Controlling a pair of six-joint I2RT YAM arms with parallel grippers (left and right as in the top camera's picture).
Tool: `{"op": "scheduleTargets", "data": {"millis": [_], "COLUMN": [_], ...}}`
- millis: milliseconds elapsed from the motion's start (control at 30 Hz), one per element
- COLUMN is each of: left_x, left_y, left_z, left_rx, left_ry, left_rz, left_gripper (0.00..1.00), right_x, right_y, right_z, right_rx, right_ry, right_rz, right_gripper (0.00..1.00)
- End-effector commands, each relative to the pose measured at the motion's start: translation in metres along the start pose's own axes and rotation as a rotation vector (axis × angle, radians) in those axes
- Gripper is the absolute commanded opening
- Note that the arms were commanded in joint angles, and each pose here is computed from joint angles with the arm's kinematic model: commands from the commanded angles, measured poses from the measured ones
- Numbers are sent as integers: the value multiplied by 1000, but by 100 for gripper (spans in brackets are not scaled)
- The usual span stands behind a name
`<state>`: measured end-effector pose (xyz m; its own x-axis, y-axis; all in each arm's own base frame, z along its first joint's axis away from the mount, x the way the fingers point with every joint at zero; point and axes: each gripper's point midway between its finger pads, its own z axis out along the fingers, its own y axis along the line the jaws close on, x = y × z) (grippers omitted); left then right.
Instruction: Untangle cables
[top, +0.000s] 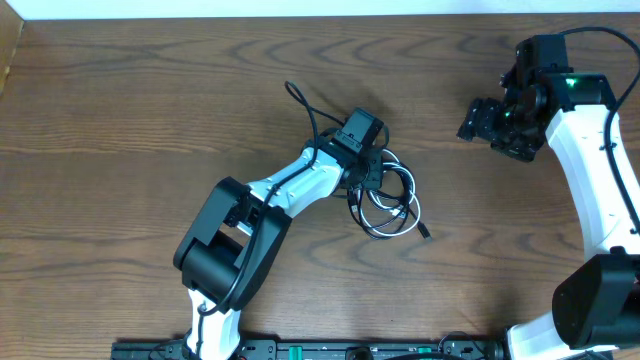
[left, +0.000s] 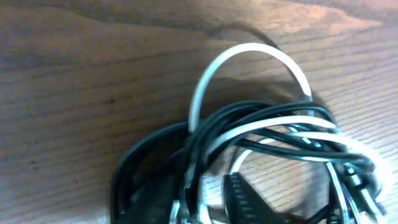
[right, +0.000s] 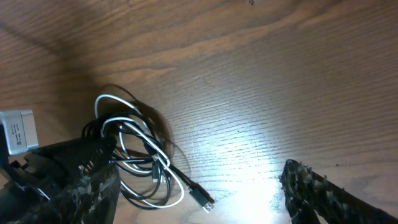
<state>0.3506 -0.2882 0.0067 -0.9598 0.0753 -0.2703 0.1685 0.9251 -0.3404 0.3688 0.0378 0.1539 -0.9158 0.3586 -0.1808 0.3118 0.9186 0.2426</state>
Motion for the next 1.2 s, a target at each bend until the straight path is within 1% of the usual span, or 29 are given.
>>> {"op": "scheduleTargets", "data": {"millis": [0,33,200,300,367,433,633,667,800,900,1033,1167], "left_x": [4,3,0,0,0,2,13,15,21,24,26,21], "left_y": [5,4,-1,-16,-23,-35,-69,-75,-86,-87,-94,-93], "left_z": [9,9,6,-3,-13,-24,-61,-68,-86,-92,-104,-115], "left_rx": [-25,-24,2,82,126,204,500,571,722,760,847,858], "left_ry": [19,17,8,22,30,47,127,145,184,192,192,170], "left_rz": [21,21,35,114,121,150,206,220,243,261,303,302], "left_gripper": [10,8,7,7,7,7,7,7,8,7,7,8], "right_x": [-2,-2,1,2,2,3,9,10,16,22,25,25], "right_y": [-2,-2,-3,-3,-3,0,12,15,25,33,40,45], "right_z": [-2,-2,-2,-2,-2,-2,-2,-3,-4,-6,-8,-10], "right_rx": [9,9,14,15,15,-2,-73,-90,-156,-209,-257,-291], "right_ry": [-10,-10,4,7,8,15,42,47,72,91,102,107], "right_rz": [-19,-19,-20,-31,-32,-53,-128,-148,-204,-233,-251,-249], "right_gripper": [79,79,79,79,79,79,79,79,79,79,79,79]}}
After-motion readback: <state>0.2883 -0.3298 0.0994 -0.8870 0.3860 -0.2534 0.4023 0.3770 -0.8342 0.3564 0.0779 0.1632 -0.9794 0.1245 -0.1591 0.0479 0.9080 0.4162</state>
